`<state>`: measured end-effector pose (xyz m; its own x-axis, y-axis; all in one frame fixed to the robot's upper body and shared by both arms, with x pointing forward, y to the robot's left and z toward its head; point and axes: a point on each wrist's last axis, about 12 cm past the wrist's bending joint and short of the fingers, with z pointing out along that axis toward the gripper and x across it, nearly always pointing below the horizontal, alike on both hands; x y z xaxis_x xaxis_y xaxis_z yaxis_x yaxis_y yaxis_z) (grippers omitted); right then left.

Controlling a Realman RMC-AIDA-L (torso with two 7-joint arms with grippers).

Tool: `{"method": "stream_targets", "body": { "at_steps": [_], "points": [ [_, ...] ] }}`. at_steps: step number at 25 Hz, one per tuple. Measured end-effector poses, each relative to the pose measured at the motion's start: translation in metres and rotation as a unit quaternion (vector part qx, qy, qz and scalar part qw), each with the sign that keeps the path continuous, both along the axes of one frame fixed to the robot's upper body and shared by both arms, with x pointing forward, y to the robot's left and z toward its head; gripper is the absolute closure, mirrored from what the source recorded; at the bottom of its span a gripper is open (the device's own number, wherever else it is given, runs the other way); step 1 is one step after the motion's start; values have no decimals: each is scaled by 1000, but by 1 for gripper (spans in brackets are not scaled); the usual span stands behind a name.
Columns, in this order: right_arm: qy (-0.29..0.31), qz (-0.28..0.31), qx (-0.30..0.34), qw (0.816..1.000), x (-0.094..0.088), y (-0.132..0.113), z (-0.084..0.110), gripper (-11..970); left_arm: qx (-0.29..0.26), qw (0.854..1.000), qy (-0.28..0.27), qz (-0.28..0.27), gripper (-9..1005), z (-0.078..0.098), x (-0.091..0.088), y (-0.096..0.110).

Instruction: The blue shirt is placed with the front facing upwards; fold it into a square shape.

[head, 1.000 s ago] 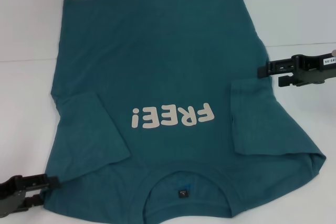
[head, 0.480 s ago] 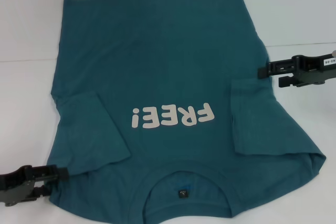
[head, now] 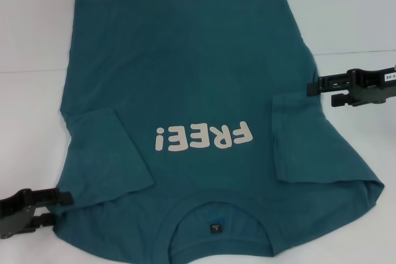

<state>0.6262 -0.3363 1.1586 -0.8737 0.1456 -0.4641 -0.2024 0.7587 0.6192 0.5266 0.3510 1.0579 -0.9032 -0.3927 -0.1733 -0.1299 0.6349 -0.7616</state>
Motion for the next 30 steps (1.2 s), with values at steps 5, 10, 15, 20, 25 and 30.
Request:
{"method": "stream_targets", "body": {
  "at_steps": [5, 10, 15, 20, 25, 30],
  "points": [
    [0, -2, 1, 1000, -1, -1, -1, 43, 8, 1000, 6, -11, 279, 0, 4, -5],
    [0, -2, 1, 1000, -1, -1, 0, 43, 3, 1000, 9, -13, 284, 1, 3, -6],
    [-2, -3, 1, 1000, 0, -2, 0, 44, -30, 999, -10, -8, 289, 9, 0, -1],
    [-3, -3, 0, 1000, 0, -2, 1, 44, -48, 999, -25, -8, 293, 14, -2, 1],
    [-5, -3, 0, 1000, 1, -1, 1, 44, -19, 1000, -7, 11, 298, 11, -2, 9],
    [-6, -4, -1, 1000, 1, -1, 2, 44, -7, 999, 0, 31, 303, 9, -7, 18]
  ]
}}
